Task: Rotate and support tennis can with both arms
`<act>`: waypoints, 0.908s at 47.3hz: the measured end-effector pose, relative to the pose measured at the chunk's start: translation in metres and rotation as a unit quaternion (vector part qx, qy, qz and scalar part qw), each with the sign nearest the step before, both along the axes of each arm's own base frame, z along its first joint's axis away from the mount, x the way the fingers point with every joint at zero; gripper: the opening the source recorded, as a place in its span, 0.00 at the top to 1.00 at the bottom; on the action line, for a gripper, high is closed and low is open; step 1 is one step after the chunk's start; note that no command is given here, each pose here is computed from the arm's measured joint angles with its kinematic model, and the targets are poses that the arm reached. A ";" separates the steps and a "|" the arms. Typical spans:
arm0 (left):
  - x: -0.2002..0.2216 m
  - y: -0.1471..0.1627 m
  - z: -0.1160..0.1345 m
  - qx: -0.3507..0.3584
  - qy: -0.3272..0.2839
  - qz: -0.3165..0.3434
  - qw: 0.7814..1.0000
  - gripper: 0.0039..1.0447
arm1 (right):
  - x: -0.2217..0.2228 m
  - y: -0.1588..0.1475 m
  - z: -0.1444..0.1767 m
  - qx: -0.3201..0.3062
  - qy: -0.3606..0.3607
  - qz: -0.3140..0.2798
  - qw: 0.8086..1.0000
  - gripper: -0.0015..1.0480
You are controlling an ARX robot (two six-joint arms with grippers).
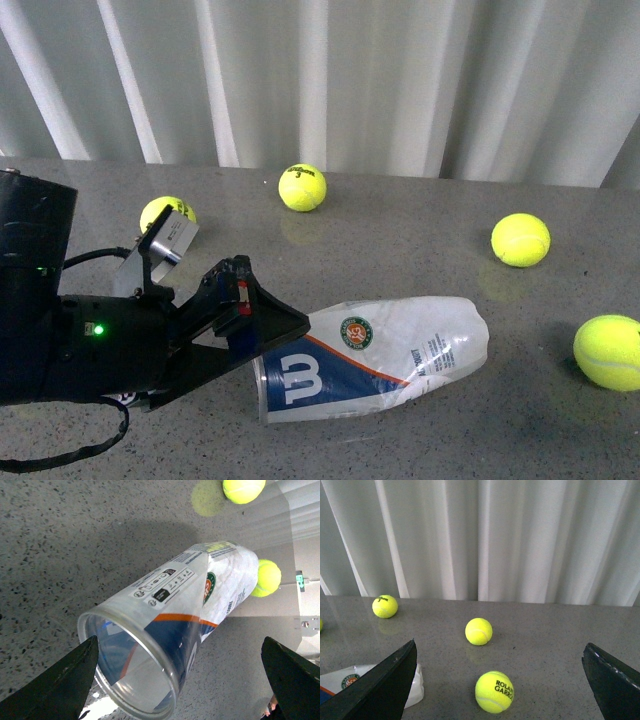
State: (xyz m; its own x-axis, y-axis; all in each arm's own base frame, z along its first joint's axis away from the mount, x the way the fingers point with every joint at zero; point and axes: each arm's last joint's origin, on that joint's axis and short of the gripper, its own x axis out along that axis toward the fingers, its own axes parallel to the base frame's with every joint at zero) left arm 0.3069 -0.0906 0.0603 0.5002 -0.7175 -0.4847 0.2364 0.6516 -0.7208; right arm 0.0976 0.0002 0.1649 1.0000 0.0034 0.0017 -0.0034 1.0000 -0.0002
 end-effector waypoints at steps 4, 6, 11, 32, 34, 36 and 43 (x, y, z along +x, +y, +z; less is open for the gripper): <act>0.003 -0.004 0.000 -0.012 0.002 0.002 1.000 0.06 | 0.000 0.000 0.000 0.000 0.000 0.000 1.000 0.07; 0.004 -0.006 -0.001 -0.017 0.007 0.003 1.000 0.06 | 0.000 0.000 0.000 0.000 0.000 0.000 1.000 0.07; 0.005 -0.010 -0.004 -0.030 0.020 0.003 0.999 0.06 | 0.000 0.000 0.000 0.000 0.000 0.000 1.000 0.07; 0.002 -0.019 -0.021 -0.063 0.086 0.020 0.994 0.60 | 0.000 0.000 0.000 0.000 0.000 0.000 1.000 0.07; 0.003 -0.019 -0.020 -0.070 0.087 0.025 0.993 0.67 | 0.000 0.000 0.000 0.000 0.000 0.000 1.000 0.07; 0.004 -0.019 -0.019 -0.079 0.087 0.034 0.992 0.76 | 0.000 0.000 0.000 0.000 0.000 0.000 1.000 0.07; 0.004 -0.020 -0.012 -0.102 0.093 0.042 0.990 0.97 | 0.000 0.000 0.000 0.000 0.000 0.000 1.000 0.07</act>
